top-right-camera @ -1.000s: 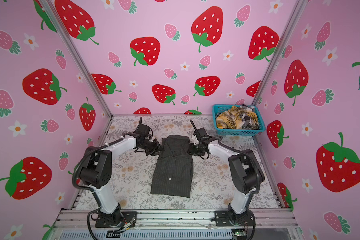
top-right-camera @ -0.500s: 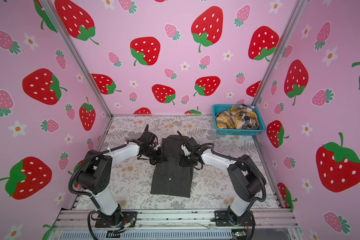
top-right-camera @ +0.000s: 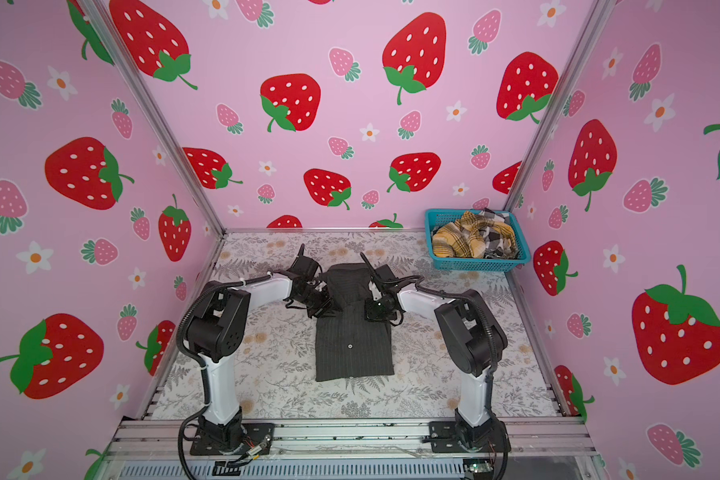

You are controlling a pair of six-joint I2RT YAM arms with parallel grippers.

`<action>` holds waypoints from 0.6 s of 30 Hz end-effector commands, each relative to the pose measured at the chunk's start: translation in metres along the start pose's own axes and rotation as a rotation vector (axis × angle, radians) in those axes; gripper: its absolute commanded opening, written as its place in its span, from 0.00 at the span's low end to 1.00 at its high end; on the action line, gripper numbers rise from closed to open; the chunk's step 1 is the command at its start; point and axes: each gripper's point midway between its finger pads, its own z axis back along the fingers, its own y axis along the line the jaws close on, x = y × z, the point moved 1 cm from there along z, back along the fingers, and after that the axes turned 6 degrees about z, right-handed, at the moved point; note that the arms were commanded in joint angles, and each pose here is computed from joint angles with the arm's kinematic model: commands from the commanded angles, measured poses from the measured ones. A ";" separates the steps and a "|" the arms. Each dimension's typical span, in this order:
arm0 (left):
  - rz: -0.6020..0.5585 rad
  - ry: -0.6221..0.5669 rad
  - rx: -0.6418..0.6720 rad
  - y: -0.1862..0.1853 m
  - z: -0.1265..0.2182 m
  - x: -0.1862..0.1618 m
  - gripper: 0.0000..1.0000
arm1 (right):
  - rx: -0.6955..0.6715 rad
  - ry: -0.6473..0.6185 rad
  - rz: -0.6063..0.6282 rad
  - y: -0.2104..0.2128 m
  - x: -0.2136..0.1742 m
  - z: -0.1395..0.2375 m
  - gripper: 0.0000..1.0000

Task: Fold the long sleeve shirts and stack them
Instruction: 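Draw both grippers back toward the folded shirt's near edge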

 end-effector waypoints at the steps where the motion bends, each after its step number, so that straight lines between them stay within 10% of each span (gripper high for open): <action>1: -0.112 -0.104 -0.096 -0.047 0.058 0.002 0.36 | -0.034 -0.037 0.071 0.003 0.017 0.027 0.33; 8: -0.309 -0.284 -0.099 -0.044 0.153 -0.061 0.56 | -0.069 -0.111 0.089 0.006 -0.017 0.096 0.73; 18: 0.032 -0.016 -0.118 0.061 0.100 -0.146 0.74 | -0.010 0.017 -0.037 -0.013 -0.113 0.093 0.78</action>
